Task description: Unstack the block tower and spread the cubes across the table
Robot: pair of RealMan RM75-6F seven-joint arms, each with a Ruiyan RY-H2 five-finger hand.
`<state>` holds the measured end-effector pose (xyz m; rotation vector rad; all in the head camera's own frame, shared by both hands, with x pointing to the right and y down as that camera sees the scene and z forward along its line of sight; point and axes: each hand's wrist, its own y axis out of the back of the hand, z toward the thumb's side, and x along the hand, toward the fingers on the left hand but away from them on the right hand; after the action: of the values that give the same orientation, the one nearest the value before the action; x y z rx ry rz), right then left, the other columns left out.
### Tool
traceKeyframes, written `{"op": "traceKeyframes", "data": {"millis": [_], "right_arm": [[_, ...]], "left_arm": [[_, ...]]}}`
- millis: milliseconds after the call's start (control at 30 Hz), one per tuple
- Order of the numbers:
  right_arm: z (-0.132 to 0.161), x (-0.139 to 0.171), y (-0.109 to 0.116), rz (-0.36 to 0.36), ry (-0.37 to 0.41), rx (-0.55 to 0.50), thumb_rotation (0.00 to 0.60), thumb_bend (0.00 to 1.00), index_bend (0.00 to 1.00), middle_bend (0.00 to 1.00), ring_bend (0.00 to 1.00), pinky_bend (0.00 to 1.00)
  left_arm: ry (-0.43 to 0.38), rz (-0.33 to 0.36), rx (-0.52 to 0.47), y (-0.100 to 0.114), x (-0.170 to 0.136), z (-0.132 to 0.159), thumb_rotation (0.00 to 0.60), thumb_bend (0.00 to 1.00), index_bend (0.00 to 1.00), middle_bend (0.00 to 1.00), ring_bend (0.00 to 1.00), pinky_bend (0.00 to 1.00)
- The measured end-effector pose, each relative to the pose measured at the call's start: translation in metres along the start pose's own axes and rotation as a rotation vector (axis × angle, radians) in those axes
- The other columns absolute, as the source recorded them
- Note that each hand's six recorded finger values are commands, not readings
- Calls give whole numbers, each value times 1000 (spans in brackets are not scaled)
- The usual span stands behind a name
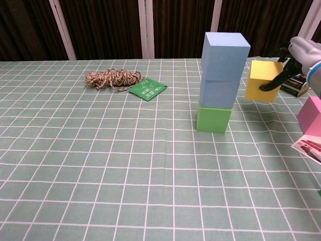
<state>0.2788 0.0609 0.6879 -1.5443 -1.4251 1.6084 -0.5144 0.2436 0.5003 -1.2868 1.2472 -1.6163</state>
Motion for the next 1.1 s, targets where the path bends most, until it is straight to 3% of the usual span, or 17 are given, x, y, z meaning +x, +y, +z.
{"op": "traceKeyframes", "data": {"millis": [233, 333, 433, 500, 600, 800, 967, 1100], "right_arm": [[-3, -19, -9, 36, -14, -66, 600, 154, 271, 629, 328, 0], [-4, -26, -14, 43, -23, -65, 600, 154, 257, 377, 218, 0], [-3, -31, -21, 61, -23, -62, 600, 154, 153, 61, 66, 0], [-1, -32, -26, 75, -17, -52, 600, 153, 69, 2, 32, 0], [0, -34, -26, 80, -9, -20, 600, 154, 9, 0, 6, 0], [-7, -38, -9, 71, -9, 45, 600, 154, 0, 0, 0, 0], [-15, -34, 9, 87, 3, 29, 600, 153, 0, 0, 0, 0], [-20, -22, 20, 144, 28, -25, 600, 154, 0, 0, 0, 0]], "left_arm": [[6, 6, 0, 1, 0, -1, 600, 194, 167, 0, 0, 80], [8, 6, 0, 0, 1, 0, 600, 194, 167, 0, 0, 80], [9, 9, 0, 1, 2, 0, 600, 194, 167, 0, 0, 80], [13, 11, 1, 1, 3, 0, 600, 194, 167, 0, 0, 80], [21, 7, 1, -1, 5, -1, 600, 194, 167, 0, 0, 80], [28, 9, -6, 1, 7, -3, 600, 194, 167, 0, 0, 80], [26, 6, -10, 1, 7, -3, 600, 194, 167, 0, 0, 80], [19, 9, -17, 2, 5, -2, 600, 194, 167, 0, 0, 80]]}}
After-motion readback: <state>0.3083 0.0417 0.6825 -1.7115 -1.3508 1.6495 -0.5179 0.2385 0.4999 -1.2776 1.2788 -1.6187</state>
